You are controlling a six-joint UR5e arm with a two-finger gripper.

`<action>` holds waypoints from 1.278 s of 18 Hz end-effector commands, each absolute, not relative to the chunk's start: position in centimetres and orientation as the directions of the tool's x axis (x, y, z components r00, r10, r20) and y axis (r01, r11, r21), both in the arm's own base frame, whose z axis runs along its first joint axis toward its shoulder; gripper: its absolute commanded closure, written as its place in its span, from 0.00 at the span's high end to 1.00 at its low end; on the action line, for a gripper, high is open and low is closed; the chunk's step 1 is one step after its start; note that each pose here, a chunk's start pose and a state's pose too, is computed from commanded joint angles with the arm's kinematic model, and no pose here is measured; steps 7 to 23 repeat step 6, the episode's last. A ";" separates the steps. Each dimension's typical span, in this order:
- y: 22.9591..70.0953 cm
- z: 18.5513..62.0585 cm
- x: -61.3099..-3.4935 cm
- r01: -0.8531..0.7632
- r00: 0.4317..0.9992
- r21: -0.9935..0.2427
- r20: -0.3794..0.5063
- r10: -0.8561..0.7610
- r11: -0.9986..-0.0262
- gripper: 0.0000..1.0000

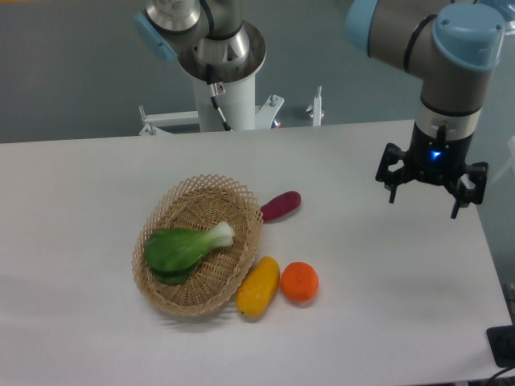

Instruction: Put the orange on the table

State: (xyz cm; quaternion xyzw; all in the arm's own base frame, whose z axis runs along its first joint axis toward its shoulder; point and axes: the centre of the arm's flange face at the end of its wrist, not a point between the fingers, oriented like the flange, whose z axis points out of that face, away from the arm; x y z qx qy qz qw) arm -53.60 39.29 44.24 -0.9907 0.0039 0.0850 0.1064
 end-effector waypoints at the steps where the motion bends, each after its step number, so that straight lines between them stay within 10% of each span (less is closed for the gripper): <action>1: 39.3 44.3 -53.6 -0.027 0.985 -0.214 -0.171 0.010 -0.976 0.99; 23: 39.1 44.2 -53.7 -0.023 0.986 -0.212 -0.167 0.013 -0.977 1.00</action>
